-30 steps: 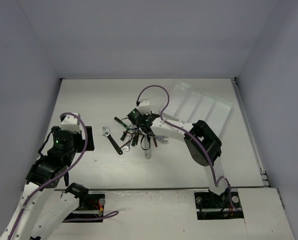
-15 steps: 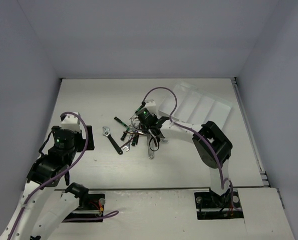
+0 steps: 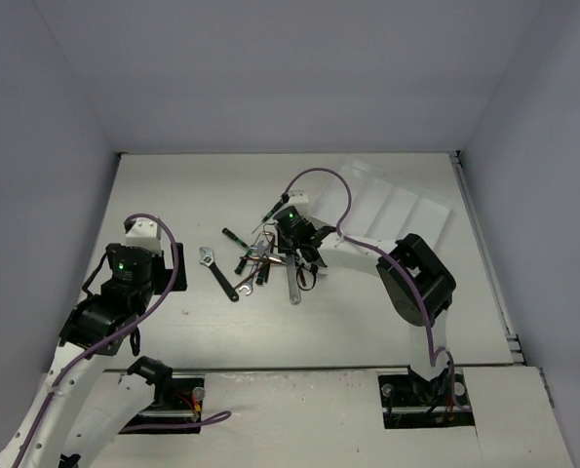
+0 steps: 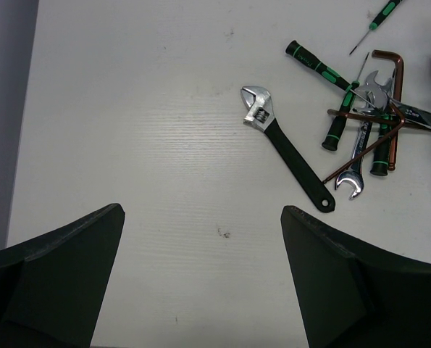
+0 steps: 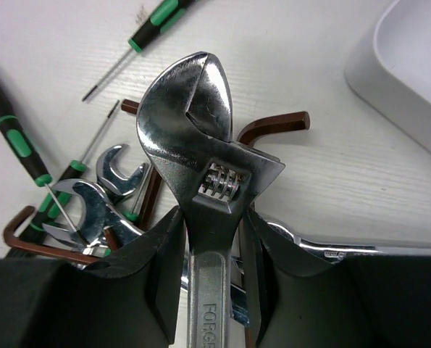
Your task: Sort the tools into containers
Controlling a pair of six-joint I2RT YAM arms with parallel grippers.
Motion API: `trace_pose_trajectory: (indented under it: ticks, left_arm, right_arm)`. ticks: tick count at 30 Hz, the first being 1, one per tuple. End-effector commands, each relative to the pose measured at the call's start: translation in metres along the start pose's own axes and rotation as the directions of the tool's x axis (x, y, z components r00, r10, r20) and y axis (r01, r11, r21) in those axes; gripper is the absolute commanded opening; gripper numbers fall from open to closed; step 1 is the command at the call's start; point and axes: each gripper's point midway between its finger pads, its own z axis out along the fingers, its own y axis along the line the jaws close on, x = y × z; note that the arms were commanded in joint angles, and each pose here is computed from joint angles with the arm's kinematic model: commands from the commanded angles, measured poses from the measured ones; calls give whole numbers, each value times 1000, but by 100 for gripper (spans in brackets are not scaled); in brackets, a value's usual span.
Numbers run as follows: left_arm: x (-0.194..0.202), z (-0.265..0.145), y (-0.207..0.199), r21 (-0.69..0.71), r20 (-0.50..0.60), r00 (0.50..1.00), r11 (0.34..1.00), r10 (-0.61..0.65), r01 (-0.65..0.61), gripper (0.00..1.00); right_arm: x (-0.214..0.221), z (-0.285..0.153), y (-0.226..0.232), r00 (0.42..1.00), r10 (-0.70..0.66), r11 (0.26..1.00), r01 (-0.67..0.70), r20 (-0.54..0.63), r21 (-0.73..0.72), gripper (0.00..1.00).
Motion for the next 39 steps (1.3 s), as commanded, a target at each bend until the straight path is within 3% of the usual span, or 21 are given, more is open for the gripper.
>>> trace_pose_trajectory:
  ticks: [1,9,12,15,27,36,38,39]
  left_arm:
    - [-14,0,-2,0,37,999,1000,-20,20,88]
    - [-14,-1,-4,8,36,999,1000,-26,26,88]
    - [-14,0,-4,10,34,999,1000,-25,25,88]
    - [-15,-1,-4,9,35,999,1000,-25,25,88]
    - [-12,0,-4,8,31,999,999,-31,31,88]
    - [-12,1,-4,3,28,999,999,-32,32,88]
    - [-11,1,-3,2,28,999,999,-33,33,88]
    - [-11,1,-3,3,27,999,999,-32,32,88]
  right_arm:
    - [-42,-2,30,991,37,997,-28,125,-75,0]
    - [-22,10,39,998,13,995,-6,69,-97,0]
    - [-10,15,37,999,5,996,-1,36,-89,8]
    - [-2,15,32,1000,9,997,-8,16,-72,25]
    - [17,8,17,999,2,999,-3,-39,-33,35]
    - [26,5,15,997,13,1000,-15,-71,-27,30]
    - [30,6,13,996,14,1000,-16,-85,-20,26]
    - [32,6,12,995,17,1000,-19,-95,-17,19]
